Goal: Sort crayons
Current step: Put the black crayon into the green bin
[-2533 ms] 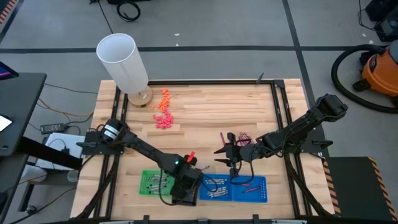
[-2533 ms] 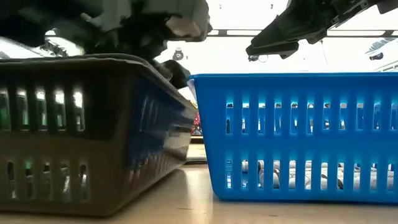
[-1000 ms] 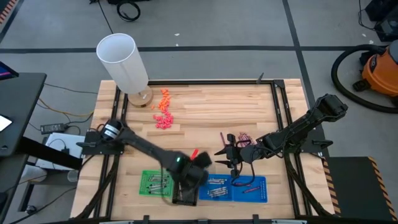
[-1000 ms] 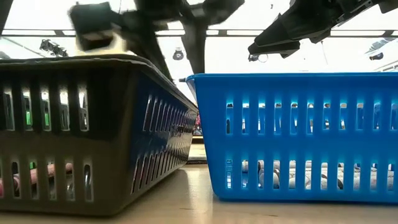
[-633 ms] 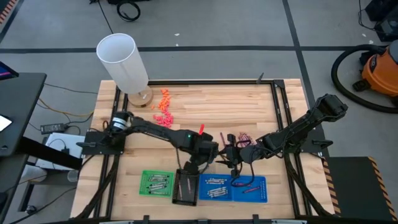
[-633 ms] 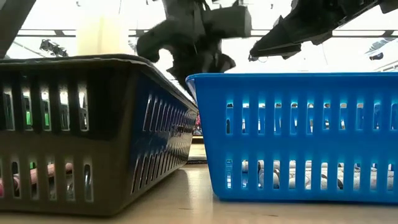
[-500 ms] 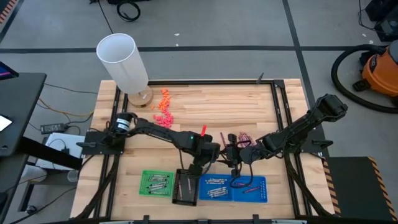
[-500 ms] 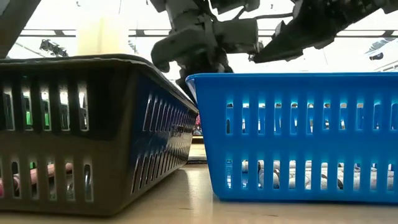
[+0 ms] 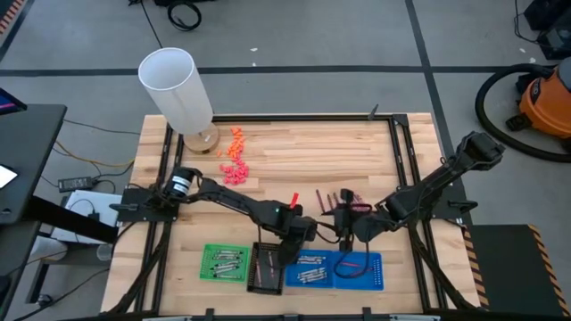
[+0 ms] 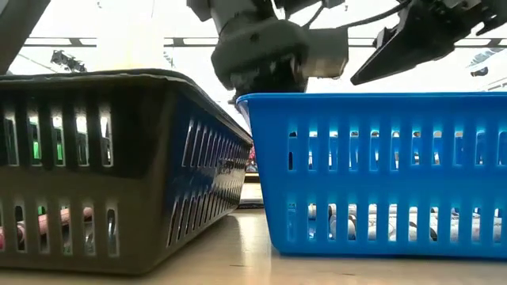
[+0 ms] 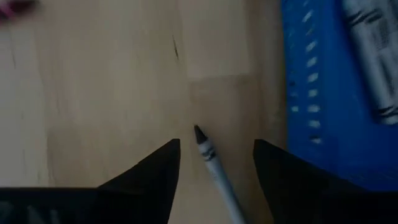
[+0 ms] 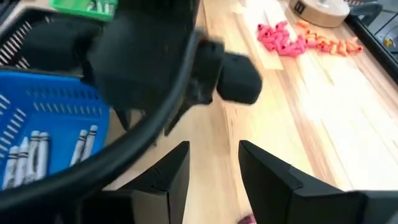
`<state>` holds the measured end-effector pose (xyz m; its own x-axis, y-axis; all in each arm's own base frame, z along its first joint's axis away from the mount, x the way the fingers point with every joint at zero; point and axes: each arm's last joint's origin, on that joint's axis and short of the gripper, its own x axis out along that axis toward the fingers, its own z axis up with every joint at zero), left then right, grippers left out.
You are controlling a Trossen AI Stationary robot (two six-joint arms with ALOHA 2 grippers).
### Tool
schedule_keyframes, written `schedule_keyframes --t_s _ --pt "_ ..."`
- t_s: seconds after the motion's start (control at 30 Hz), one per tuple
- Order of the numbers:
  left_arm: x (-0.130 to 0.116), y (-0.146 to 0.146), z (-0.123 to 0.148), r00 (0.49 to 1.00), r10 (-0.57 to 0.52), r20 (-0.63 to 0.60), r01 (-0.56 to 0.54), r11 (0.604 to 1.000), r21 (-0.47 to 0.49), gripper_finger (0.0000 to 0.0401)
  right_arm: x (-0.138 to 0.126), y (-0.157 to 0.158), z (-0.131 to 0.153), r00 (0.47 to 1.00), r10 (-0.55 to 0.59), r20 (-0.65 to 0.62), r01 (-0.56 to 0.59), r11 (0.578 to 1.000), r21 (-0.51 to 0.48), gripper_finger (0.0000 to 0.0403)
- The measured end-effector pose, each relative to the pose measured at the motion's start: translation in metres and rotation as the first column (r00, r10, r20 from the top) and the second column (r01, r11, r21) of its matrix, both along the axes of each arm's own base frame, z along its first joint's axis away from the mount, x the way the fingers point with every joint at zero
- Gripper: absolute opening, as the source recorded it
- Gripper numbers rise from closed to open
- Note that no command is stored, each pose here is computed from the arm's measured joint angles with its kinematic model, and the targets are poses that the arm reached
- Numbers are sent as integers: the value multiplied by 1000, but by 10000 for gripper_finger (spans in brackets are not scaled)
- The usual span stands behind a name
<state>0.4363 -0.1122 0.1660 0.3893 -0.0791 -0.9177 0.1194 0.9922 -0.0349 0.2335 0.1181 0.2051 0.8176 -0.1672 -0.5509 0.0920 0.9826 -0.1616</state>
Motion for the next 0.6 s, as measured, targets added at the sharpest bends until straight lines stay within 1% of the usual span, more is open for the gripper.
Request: schedule_keyframes --t_s 0.1,0.2,0.27,0.37,0.6 --pt "0 -2 -2 1000 24 -6 -24 1000 -10 216 -3 2 3 1000 -10 21 10 1000 -8 148" --pt "-2 -1 -5 998 52 -39 -52 999 0 208 -4 3 2 1000 -13 20 14 1000 -20 148" --pt "-1 -1 -8 997 63 -38 -63 998 1 201 -3 3 3 1000 -13 24 14 1000 -18 148" --pt "-2 -1 -10 996 72 -52 -72 997 4 194 -3 3 3 1000 -16 24 16 1000 -19 148" --pt "-2 -1 -20 994 72 -79 -71 997 19 192 -3 3 3 999 -16 28 17 1000 -18 148"
